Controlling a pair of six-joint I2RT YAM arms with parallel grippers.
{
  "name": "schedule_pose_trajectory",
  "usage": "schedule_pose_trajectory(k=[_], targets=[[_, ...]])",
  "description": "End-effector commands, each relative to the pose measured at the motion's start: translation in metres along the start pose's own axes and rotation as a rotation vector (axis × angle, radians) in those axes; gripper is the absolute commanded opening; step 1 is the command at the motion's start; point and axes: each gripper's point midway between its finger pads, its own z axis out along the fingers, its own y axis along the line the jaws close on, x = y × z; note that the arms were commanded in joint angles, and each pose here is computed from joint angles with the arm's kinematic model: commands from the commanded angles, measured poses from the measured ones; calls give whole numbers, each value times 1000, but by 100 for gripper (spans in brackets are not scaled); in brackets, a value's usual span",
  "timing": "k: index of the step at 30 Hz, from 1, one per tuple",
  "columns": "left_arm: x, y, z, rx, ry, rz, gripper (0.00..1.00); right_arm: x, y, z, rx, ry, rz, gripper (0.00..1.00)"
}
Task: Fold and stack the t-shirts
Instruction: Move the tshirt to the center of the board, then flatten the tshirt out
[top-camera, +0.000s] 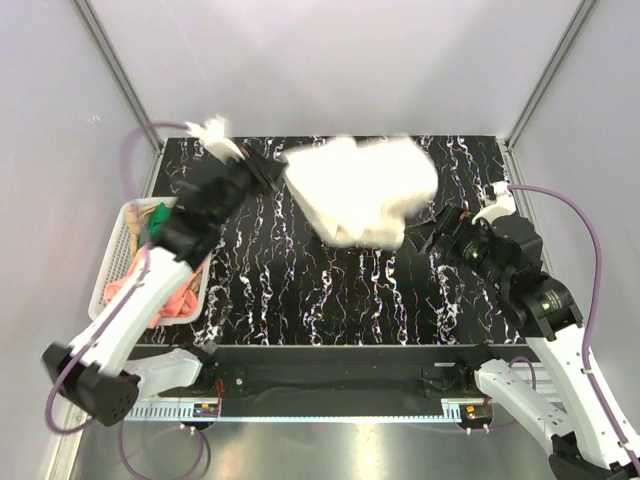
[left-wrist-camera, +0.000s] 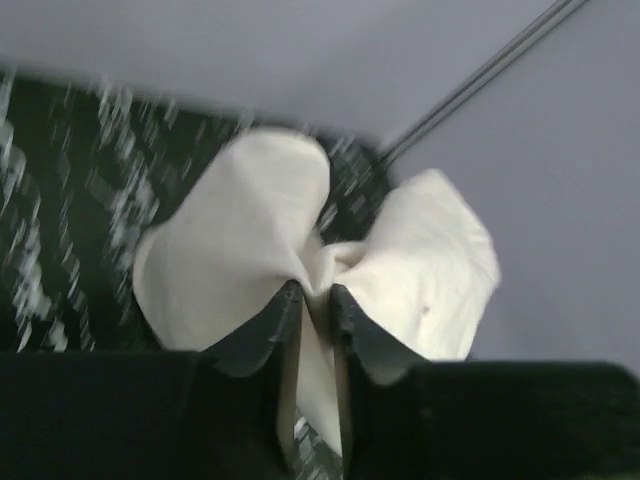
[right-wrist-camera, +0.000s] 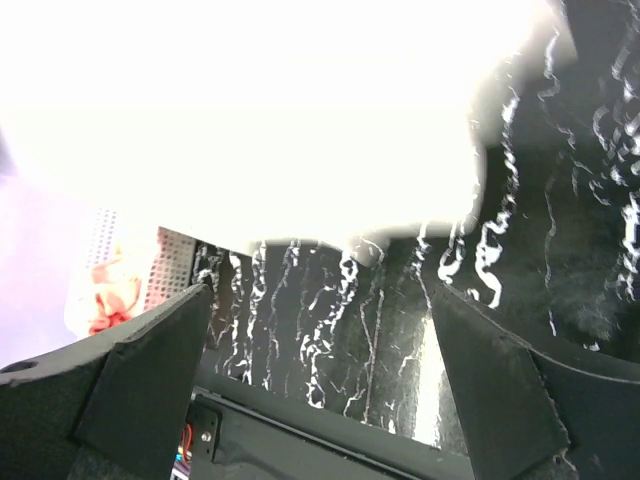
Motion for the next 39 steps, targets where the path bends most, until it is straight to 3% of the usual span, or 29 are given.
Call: schedule_pose_trajectory(k=[1, 3, 9, 18, 22, 27, 32, 35, 39], targets=[[129, 84, 8, -186, 320, -46, 26, 6, -21, 6, 103, -6, 56, 100], [183, 125, -5, -309, 464, -50, 43, 16, -30, 10, 135, 16, 87, 100], [238, 129, -27, -294, 649, 56, 59, 41, -67, 28, 303, 53, 167, 100], [272, 133, -31, -312, 738, 140, 72, 58, -115, 81, 517, 130, 134, 93], [291, 137, -23, -316, 793, 126, 72, 81, -133, 84, 571, 222, 244, 89], [299, 148, -16, -354, 807, 152, 70, 118, -169, 66, 676, 235, 399, 89], [311, 161, -10, -407, 821, 152, 66, 136, -177, 70, 672, 247, 469, 88], [313, 162, -5, -415, 812, 133, 56, 138, -188, 74, 703, 249, 439, 88], [298, 152, 2, -394, 774, 141, 18, 97, -181, 92, 672, 160, 346, 88]])
